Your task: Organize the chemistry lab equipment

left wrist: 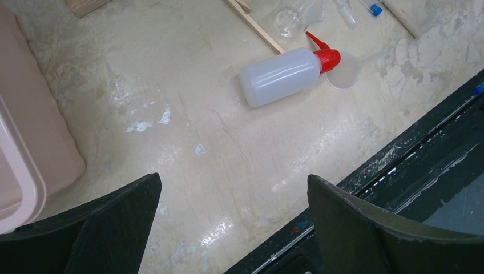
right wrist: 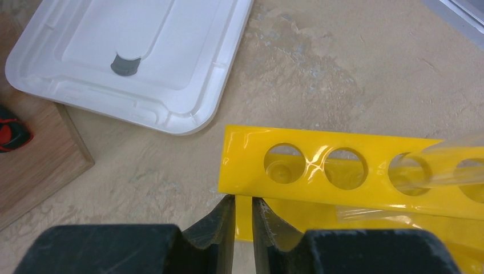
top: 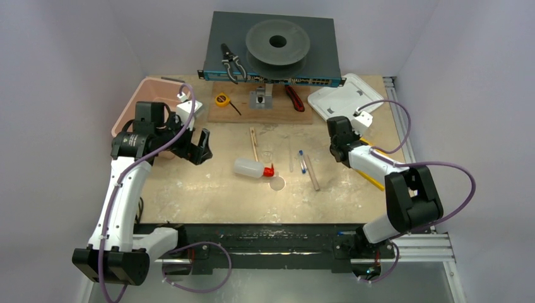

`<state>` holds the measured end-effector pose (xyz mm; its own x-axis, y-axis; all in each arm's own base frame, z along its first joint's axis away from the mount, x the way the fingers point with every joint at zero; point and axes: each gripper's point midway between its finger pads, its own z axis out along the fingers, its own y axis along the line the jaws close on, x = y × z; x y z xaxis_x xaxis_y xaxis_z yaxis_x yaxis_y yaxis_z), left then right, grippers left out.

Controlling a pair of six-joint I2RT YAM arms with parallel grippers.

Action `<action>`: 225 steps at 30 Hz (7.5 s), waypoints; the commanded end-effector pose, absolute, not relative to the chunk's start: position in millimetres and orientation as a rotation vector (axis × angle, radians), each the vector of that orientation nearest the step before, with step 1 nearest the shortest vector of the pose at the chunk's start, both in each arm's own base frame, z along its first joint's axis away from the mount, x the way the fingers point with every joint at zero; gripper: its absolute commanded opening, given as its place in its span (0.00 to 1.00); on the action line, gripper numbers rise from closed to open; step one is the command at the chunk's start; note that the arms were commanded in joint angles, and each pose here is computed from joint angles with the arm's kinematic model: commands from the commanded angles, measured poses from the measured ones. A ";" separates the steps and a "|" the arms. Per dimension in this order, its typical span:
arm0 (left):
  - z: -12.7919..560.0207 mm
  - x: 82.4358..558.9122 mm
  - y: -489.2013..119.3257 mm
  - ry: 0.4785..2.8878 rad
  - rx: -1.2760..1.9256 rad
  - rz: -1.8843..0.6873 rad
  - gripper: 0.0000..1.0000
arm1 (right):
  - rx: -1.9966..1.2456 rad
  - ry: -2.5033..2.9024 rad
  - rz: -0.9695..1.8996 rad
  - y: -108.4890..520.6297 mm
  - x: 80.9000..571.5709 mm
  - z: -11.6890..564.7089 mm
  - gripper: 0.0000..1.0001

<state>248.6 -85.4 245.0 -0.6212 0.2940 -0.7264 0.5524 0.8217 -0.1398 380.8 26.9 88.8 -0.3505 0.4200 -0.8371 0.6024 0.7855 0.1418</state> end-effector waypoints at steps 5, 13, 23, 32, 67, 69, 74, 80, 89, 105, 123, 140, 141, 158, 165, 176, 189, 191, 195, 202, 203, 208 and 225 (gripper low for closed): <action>252.2 269.7 -65.0 2.259 0.557 -0.315 1.00 | 0.712 1.927 -0.119 41.4 390.1 129.6 0.25; 252.3 336.0 -6.2 2.271 0.396 0.068 1.00 | 0.533 1.892 0.065 104.3 380.3 178.7 0.29; 200.2 385.1 42.7 2.349 0.292 0.226 0.83 | 0.385 1.841 0.312 159.5 335.6 223.8 0.23; 151.0 387.5 54.8 2.433 0.413 0.295 0.44 | 0.307 1.852 0.361 167.3 323.1 230.6 0.14; 114.0 151.2 1.8 2.404 1.368 -0.093 0.12 | 0.275 1.961 0.292 173.7 329.9 187.5 0.09; 112.6 151.6 2.8 2.381 1.419 -0.088 0.12 | 0.288 1.983 0.284 174.7 330.3 178.8 0.09; 110.6 158.5 11.7 2.334 1.512 -0.010 0.12 | 0.256 2.013 0.289 182.2 332.5 166.0 0.17; 110.4 166.8 27.0 2.333 1.548 0.115 0.19 | 0.131 2.014 0.358 208.0 333.5 171.6 0.32; 161.4 184.2 -1.4 2.272 1.320 -0.018 0.51 | -0.046 2.063 0.385 251.2 311.6 157.3 0.67; 210.6 240.2 47.3 2.468 0.418 0.045 0.64 | -0.166 2.107 0.313 283.6 272.6 112.7 0.56; 170.5 241.6 88.9 2.530 0.276 0.070 0.65 | -0.145 2.122 0.274 273.5 261.3 113.8 0.00; 178.9 242.7 77.7 2.489 0.290 -0.001 0.66 | -0.325 1.900 0.560 324.3 263.4 296.7 0.00; 180.0 242.3 75.3 2.485 0.291 -0.014 0.65 | -0.357 1.889 0.595 336.9 262.8 308.6 0.00; 193.2 237.7 57.7 2.439 0.342 -0.106 0.66 | -0.577 1.845 0.708 529.4 315.5 251.0 0.00; 187.4 236.4 61.6 2.447 0.375 -0.075 0.66 | -0.560 1.813 0.576 550.0 349.5 226.9 0.14; 188.1 235.2 59.7 2.443 0.381 -0.086 0.66 | -0.496 1.729 0.544 523.1 355.2 294.7 0.65; 193.0 233.2 53.9 2.434 0.370 -0.118 0.66 | -0.739 1.813 0.611 388.9 251.9 233.5 0.69; 195.1 231.7 52.8 2.435 0.370 -0.120 0.66 | -0.823 1.842 0.625 380.1 238.6 207.9 0.76; 201.6 229.7 52.8 2.429 0.371 -0.109 0.66 | -1.015 1.844 0.643 376.3 225.3 171.0 0.86; 206.0 226.8 52.7 2.429 0.367 -0.098 0.66 | -1.161 1.782 0.607 383.4 243.5 144.5 0.92; 205.9 226.5 52.8 2.431 0.366 -0.097 0.66 | -1.158 1.782 0.611 384.2 249.7 142.5 0.92; 205.8 225.7 52.6 2.435 0.364 -0.100 0.66 | -1.160 1.791 0.589 393.9 278.1 133.4 0.92; 206.1 226.7 57.6 2.446 0.367 -0.073 0.67 | -1.162 1.946 0.501 389.2 281.9 64.7 0.85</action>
<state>220.8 53.3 189.7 -0.7778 0.2237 -0.5874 0.2754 0.9613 0.0015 283.5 386.3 56.3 -0.2679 -0.5740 -0.7738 -0.8715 0.4868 -0.0594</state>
